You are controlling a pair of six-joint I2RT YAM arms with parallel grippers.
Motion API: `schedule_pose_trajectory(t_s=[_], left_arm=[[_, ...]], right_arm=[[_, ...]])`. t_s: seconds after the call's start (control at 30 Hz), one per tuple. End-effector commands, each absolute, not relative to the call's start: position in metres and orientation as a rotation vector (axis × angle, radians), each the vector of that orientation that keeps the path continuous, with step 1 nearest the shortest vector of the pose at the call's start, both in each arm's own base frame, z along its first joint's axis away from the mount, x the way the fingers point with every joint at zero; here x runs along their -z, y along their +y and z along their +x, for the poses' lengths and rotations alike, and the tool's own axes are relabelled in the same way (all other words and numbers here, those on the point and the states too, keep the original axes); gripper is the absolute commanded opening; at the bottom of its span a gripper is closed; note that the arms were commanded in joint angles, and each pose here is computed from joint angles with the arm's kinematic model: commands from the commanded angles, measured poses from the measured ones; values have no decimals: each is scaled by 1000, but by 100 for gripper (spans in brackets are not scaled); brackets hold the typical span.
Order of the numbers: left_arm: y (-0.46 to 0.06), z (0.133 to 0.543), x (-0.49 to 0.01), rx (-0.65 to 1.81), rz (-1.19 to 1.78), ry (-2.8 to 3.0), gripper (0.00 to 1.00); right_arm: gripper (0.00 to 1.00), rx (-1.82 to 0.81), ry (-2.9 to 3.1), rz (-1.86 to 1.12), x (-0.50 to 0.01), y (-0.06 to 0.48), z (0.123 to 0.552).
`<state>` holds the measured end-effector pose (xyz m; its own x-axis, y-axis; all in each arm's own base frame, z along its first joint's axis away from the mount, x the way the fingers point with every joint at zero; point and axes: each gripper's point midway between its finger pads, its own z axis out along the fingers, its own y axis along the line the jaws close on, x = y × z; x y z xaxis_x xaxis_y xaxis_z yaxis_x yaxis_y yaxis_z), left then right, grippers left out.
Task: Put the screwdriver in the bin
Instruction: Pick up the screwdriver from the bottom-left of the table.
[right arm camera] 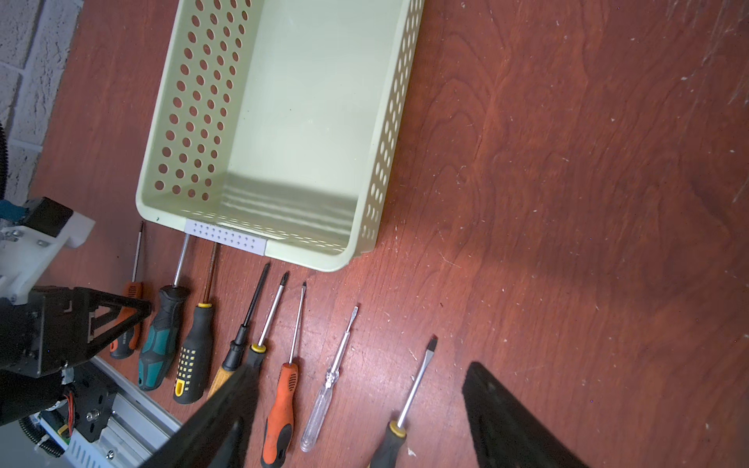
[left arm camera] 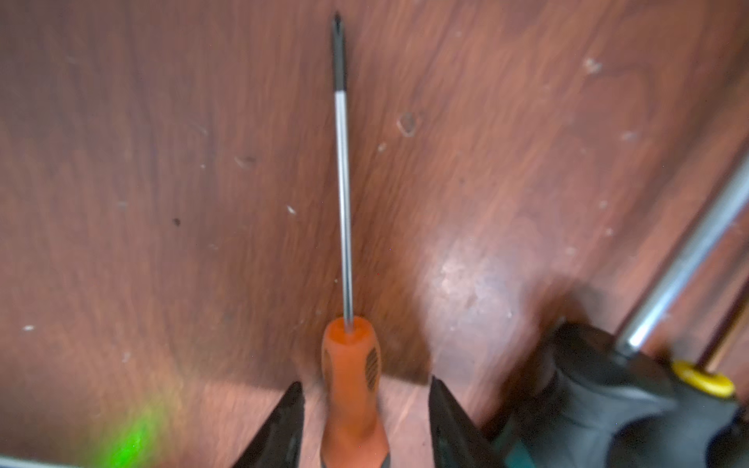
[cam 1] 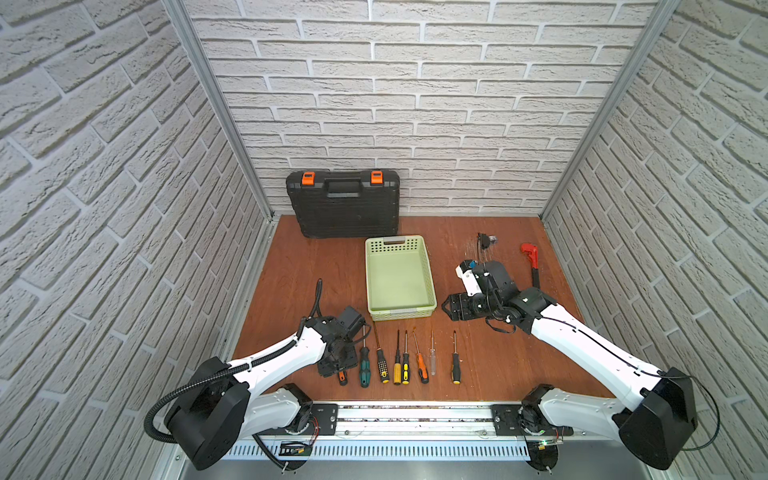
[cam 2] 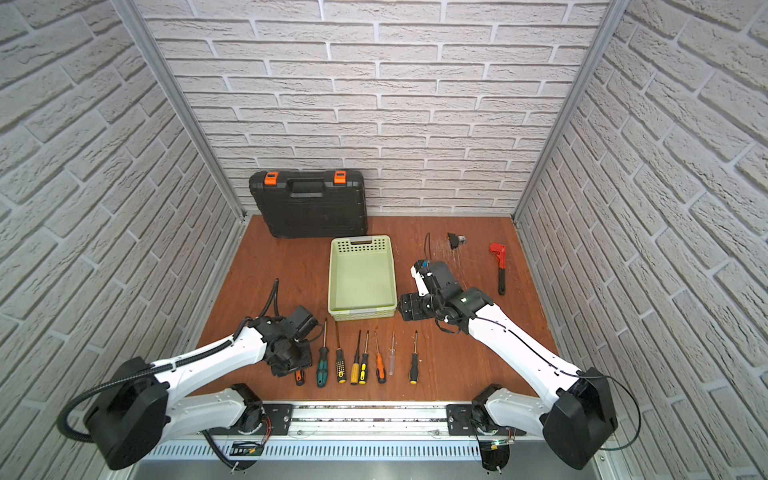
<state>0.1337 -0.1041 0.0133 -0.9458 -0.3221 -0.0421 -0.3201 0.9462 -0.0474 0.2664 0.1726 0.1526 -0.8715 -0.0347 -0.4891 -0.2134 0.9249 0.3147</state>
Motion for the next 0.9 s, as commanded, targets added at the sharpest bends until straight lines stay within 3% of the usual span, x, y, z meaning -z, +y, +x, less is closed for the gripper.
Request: schedule_pose_trajectory(t_s=[0.0, 0.1, 0.23, 0.33, 0.57, 0.87], left_arm=[[-106, 135, -5, 82, -540, 3053, 49], [-107, 134, -1, 78, -548, 3060, 40], [-104, 130, 3, 56, -570, 3075, 19], [-102, 130, -2, 38, -565, 3074, 10], [-112, 162, -54, 115, -424, 2998, 4], [-162, 263, -184, 374, -20, 2819, 3]], right_arm=[[79, -587, 2541, -184, -166, 189, 276], [78, -592, 2545, -190, -167, 190, 277], [78, -579, 2548, -204, -167, 190, 277], [78, -577, 2546, -209, -169, 190, 278], [75, -585, 2539, -209, -171, 190, 276], [73, -597, 2474, -191, -184, 196, 293]])
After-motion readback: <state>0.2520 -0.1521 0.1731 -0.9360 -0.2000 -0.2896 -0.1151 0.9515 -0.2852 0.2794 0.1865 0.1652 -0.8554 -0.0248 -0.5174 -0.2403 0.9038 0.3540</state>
